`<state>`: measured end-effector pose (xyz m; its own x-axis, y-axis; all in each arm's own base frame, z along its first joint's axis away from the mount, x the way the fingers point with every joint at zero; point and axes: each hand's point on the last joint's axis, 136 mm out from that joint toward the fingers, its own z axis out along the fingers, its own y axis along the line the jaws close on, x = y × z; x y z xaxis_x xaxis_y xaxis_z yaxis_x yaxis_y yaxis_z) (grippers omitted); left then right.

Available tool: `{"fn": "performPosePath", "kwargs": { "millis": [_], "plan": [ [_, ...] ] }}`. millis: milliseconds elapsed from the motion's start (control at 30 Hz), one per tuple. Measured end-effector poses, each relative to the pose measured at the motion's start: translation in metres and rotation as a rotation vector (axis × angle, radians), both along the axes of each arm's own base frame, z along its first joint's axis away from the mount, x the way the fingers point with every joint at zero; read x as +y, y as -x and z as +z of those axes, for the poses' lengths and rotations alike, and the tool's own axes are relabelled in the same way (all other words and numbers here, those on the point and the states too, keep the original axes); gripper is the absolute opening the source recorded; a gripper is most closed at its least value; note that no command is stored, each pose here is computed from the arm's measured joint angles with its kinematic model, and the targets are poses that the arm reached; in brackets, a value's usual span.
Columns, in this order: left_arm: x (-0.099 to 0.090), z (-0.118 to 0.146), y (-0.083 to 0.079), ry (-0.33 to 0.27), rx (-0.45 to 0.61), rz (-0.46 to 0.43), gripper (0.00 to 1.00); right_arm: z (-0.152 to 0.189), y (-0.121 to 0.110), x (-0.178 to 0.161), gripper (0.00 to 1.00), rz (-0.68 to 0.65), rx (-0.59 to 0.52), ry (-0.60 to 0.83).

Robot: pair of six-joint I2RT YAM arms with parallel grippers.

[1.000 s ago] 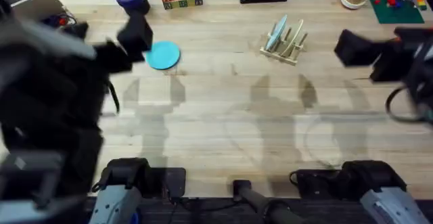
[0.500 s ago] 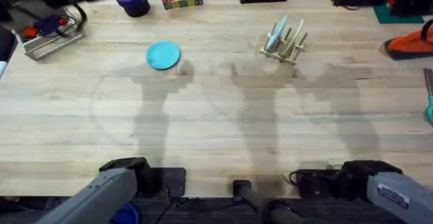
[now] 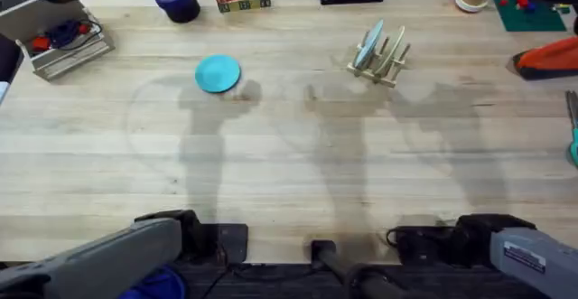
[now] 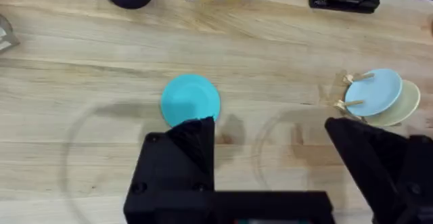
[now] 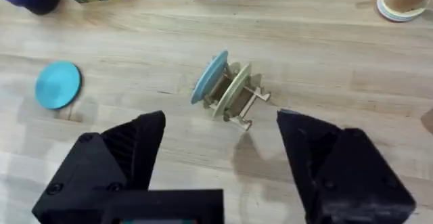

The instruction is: Pick up the plates from the table one by one and place each into a slot on the dish rack.

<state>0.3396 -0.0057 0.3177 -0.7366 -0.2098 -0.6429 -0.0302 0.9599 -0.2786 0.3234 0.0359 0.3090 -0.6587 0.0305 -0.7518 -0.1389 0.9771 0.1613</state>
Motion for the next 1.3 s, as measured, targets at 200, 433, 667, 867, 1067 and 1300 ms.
{"fn": "performPosePath", "kwargs": {
  "millis": [200,433,667,867,1067,1300],
  "plan": [
    [0.0,0.0,0.0,0.0,0.002,0.0,0.993,0.0,0.0,0.0,0.994,0.0,-0.001,0.0],
    [0.0,-0.001,0.0,-0.013,0.002,-0.015,0.993,0.0,0.0,0.0,0.994,0.0,-0.001,0.0],
    [0.019,-0.023,-0.013,-0.018,0.065,0.014,0.814,0.0,0.0,0.0,0.995,0.0,-0.002,0.0],
    [0.044,-0.041,-0.022,0.015,0.105,0.021,0.407,0.0,0.0,0.0,0.994,0.0,-0.001,0.0],
    [0.058,-0.041,-0.023,0.057,0.065,-0.056,0.161,0.0,0.0,0.0,0.995,0.0,-0.002,0.0],
    [0.064,-0.047,-0.024,0.172,0.03,-0.153,0.041,0.0,0.0,0.0,0.995,0.0,-0.002,0.0]
  ]
}}
